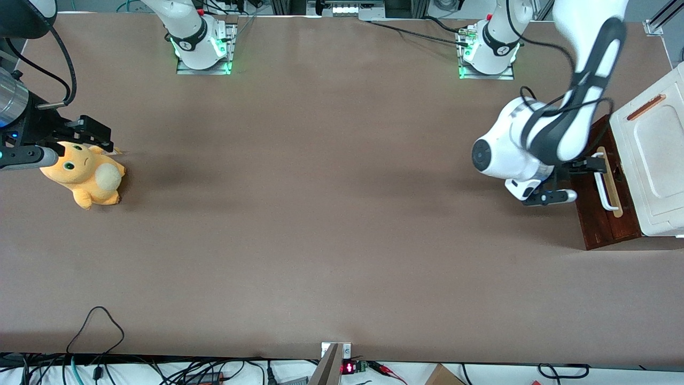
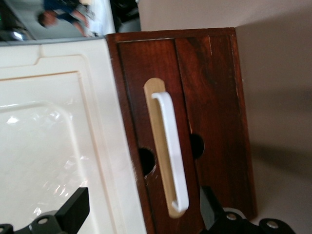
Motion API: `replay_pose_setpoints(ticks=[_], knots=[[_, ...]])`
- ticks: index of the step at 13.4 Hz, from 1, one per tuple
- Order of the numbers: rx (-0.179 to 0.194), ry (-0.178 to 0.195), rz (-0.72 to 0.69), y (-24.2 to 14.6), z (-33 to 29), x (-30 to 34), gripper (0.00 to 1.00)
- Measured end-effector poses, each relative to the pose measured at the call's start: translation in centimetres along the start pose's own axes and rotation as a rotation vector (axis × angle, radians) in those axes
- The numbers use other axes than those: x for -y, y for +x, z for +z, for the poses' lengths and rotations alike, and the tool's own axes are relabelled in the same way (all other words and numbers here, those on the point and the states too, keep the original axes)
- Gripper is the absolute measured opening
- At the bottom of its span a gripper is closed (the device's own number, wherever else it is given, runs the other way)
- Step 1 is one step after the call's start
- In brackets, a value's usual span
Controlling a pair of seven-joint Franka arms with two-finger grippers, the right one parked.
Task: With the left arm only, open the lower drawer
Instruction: 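Lower the open left gripper toward the white handle of the lower drawer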
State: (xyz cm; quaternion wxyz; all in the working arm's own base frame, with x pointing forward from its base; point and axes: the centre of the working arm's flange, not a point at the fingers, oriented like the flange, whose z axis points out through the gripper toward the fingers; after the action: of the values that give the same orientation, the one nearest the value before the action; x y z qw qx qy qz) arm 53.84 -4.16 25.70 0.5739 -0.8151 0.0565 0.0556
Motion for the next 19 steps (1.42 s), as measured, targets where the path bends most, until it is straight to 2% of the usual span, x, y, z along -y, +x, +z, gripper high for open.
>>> replay_pose_setpoints(ticks=[2, 3, 6, 8, 10, 11, 12, 14, 16, 19], knots=[[-0.03, 0.069, -0.012, 0.0, 2.1, -2.8, 1.0], [-0.036, 0.091, -0.03, 0.1, 3.2, -3.6, 1.0], [-0.021, 0.131, -0.082, 0.2, 6.2, -4.8, 1.0], [-0.026, 0.164, -0.089, 0.4, 7.5, -4.4, 0.97], [-0.026, 0.179, -0.11, 0.2, 8.4, -4.4, 0.96], [-0.025, 0.181, -0.118, -0.1, 8.7, -4.8, 0.9], [-0.023, 0.183, -0.122, -0.4, 8.9, -5.3, 0.78], [-0.024, 0.193, -0.139, -0.8, 9.5, -6.0, 0.75], [-0.034, 0.214, -0.146, -1.0, 10.6, -6.5, 0.67], [-0.031, 0.22, -0.15, -1.1, 11.0, -6.8, 0.63]])
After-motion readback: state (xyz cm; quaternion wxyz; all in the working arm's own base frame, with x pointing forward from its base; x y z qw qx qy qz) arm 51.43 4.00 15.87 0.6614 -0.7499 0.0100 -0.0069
